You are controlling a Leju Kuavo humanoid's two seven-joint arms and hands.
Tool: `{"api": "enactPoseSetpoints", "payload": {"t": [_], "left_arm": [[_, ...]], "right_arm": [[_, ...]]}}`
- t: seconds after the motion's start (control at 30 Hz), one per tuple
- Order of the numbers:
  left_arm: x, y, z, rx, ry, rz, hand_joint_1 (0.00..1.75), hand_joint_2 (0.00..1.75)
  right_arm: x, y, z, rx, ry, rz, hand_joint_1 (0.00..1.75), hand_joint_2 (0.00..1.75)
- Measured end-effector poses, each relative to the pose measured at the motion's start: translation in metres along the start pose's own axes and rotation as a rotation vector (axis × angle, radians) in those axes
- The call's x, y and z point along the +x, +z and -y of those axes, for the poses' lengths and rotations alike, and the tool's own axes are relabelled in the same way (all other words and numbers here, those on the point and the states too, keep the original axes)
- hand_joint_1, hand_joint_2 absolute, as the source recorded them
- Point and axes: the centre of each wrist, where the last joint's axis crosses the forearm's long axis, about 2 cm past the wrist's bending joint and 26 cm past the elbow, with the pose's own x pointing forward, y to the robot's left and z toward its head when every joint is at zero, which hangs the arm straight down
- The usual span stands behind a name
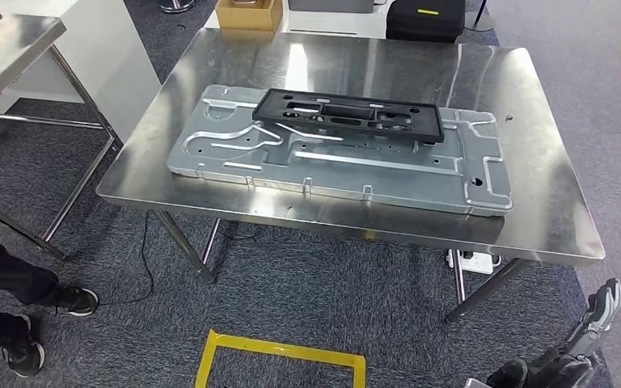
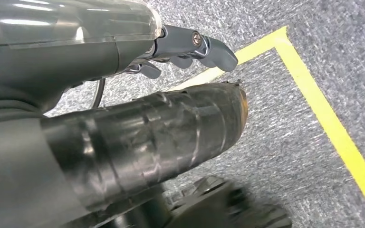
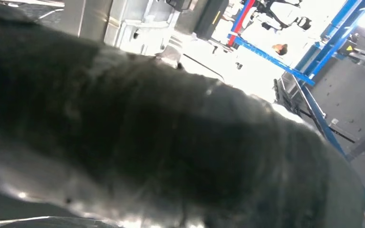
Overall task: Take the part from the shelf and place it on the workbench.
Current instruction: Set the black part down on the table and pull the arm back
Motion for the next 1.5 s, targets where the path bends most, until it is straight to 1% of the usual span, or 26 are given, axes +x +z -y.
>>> {"api": "enactPoseSetpoints", "payload": {"t": [0.4, 1.5], "left_arm": [[-0.0005, 0.0007, 0.001, -0.002, 0.001, -0.002, 0.0, 0.0], [-0.0011, 0.0012, 0.0014, -0.003, 0.007, -0.003, 0.0, 0.0]], "right_arm": [[-0.0027, 0.0042, 0.0043, 0.028, 0.012, 0.001, 0.0, 0.0], [-0.0041, 0.0072, 0.0051, 0.054, 0.014, 0.006, 0.0, 0.0]]}}
